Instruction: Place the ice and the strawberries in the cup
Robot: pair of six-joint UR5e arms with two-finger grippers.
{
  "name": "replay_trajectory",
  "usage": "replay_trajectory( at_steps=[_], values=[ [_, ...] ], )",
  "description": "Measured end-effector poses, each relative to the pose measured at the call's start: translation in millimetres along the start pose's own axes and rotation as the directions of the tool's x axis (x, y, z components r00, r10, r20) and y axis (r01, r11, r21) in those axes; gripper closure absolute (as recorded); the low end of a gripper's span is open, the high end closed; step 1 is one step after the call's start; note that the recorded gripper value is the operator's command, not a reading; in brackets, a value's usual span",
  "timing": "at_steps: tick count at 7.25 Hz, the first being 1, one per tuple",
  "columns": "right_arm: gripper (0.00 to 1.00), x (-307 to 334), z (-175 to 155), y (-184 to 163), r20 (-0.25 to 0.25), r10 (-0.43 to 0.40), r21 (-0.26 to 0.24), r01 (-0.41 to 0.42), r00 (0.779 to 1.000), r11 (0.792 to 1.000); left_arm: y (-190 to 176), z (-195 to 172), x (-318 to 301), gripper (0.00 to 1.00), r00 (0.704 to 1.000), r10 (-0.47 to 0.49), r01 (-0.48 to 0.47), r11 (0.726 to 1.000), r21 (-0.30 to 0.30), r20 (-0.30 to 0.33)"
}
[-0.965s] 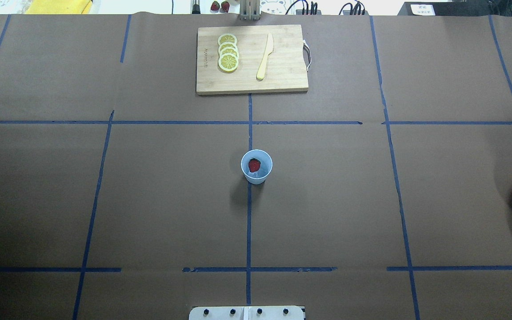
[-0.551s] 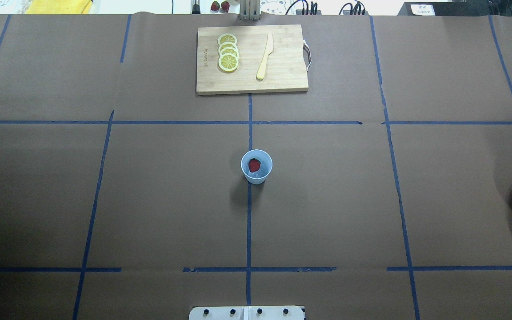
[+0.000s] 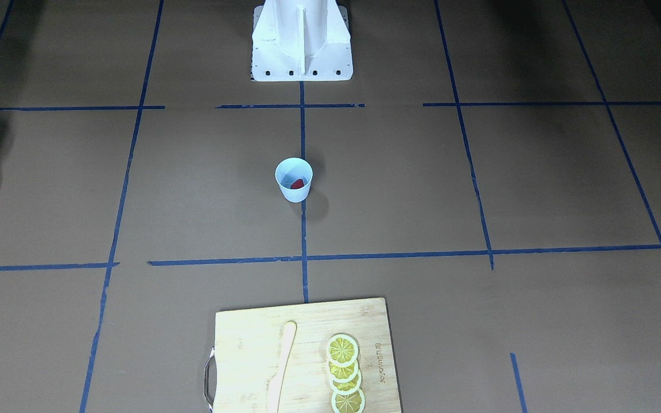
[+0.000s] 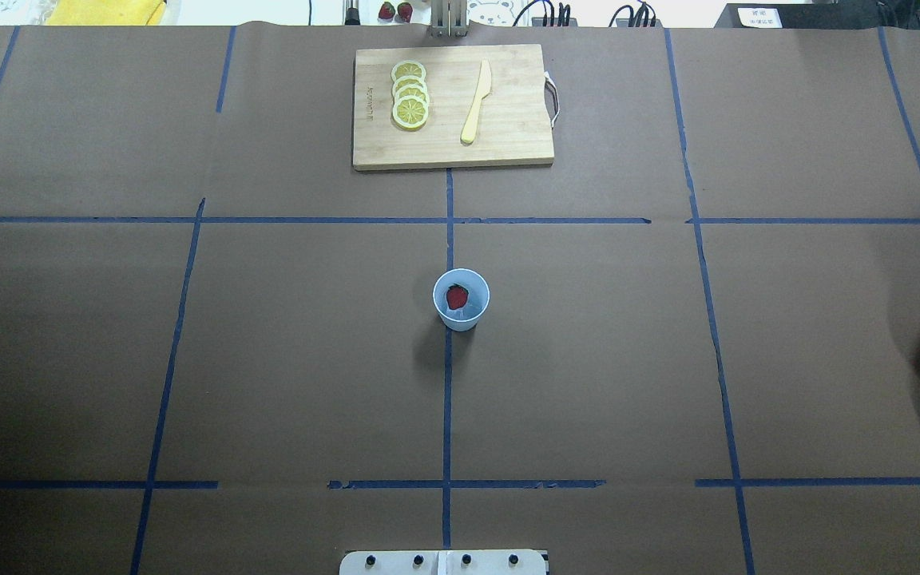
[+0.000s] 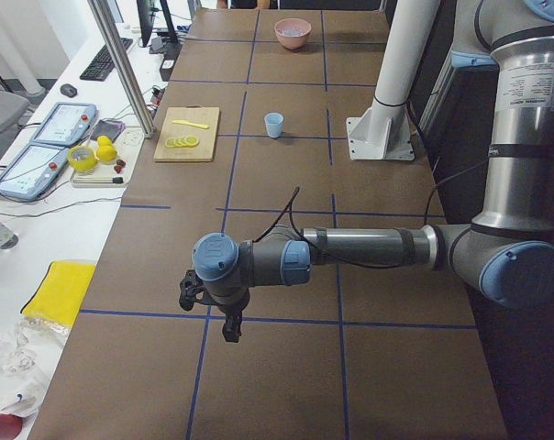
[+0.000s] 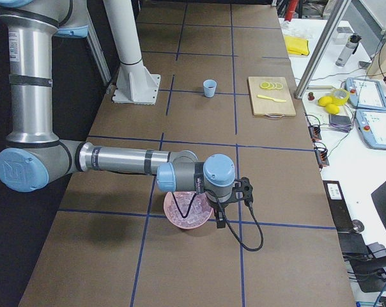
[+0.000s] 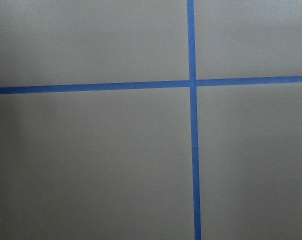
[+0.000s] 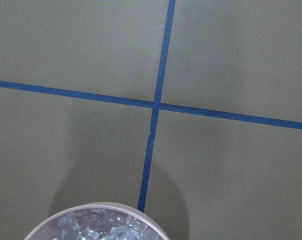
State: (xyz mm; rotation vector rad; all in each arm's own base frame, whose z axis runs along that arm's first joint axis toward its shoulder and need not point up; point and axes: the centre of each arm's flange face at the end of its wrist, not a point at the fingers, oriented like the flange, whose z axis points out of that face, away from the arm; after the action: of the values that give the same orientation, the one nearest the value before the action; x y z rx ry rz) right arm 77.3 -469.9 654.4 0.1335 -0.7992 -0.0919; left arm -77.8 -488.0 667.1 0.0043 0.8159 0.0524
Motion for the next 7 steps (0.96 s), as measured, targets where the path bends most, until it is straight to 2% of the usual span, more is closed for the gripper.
replay_trajectory(
  at_steps=[7],
  values=[
    [0.01,0.4,0.9,1.9,0.001,0.002,-0.002,-0.002,1.0,1.0,-0.8,-1.0,1.0,0.0,1.0,0.002,-0.002,1.0,0.002,0.0]
  ],
)
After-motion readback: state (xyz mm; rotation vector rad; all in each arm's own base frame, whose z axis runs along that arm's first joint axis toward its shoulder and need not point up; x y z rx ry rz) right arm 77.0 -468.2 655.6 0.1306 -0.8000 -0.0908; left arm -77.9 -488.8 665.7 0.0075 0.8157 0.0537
